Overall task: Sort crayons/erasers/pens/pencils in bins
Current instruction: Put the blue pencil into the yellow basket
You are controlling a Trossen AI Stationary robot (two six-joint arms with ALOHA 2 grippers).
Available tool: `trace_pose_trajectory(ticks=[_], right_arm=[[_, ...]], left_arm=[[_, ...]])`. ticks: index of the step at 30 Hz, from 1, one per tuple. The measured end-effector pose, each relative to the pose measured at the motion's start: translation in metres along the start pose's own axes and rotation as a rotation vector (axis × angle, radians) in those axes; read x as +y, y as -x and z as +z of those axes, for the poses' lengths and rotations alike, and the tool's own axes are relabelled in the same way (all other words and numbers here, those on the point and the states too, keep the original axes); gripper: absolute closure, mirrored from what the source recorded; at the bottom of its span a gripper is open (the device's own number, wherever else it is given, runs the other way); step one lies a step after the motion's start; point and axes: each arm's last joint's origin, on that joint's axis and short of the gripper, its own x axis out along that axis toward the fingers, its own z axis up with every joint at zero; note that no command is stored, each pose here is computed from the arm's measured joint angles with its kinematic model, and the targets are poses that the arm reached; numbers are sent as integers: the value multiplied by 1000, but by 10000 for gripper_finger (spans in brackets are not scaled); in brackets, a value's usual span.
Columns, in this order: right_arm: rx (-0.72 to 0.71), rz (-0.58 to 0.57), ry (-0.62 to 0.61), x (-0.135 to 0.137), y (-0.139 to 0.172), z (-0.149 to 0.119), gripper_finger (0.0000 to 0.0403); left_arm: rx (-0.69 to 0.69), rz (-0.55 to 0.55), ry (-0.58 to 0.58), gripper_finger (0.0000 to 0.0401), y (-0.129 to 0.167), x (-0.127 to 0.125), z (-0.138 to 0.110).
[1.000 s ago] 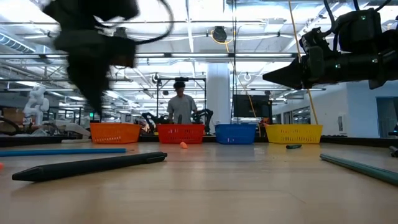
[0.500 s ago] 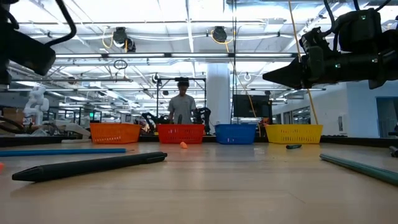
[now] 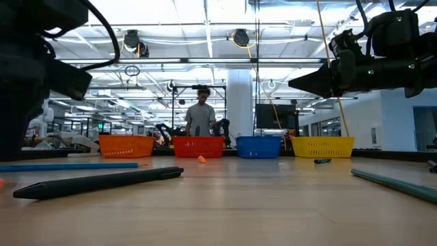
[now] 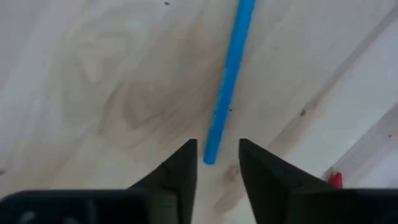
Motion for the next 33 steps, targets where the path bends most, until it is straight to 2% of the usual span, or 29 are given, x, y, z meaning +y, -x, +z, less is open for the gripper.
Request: trace_pose_trajectory(ticks=[3, 7, 17, 20, 27, 33], right_arm=[[0, 0, 0, 0, 0, 0, 403], [0, 0, 0, 0, 0, 0, 403], [-2, 3, -1, 0, -2, 2, 403], [19, 25, 1, 4, -11, 6, 403], [164, 84, 18, 18, -42, 25, 403], [196, 121, -19, 29, -59, 29, 403]], left_arm=[[-2, -1, 8, 253, -6, 4, -1], [12, 34, 29, 255, -10, 10, -5], [-10, 41, -55, 366, -18, 16, -10], [-25, 49, -79, 385, -19, 17, -10], [-77, 52, -155, 385, -20, 15, -10], [-169, 67, -202, 385, -21, 12, -9]])
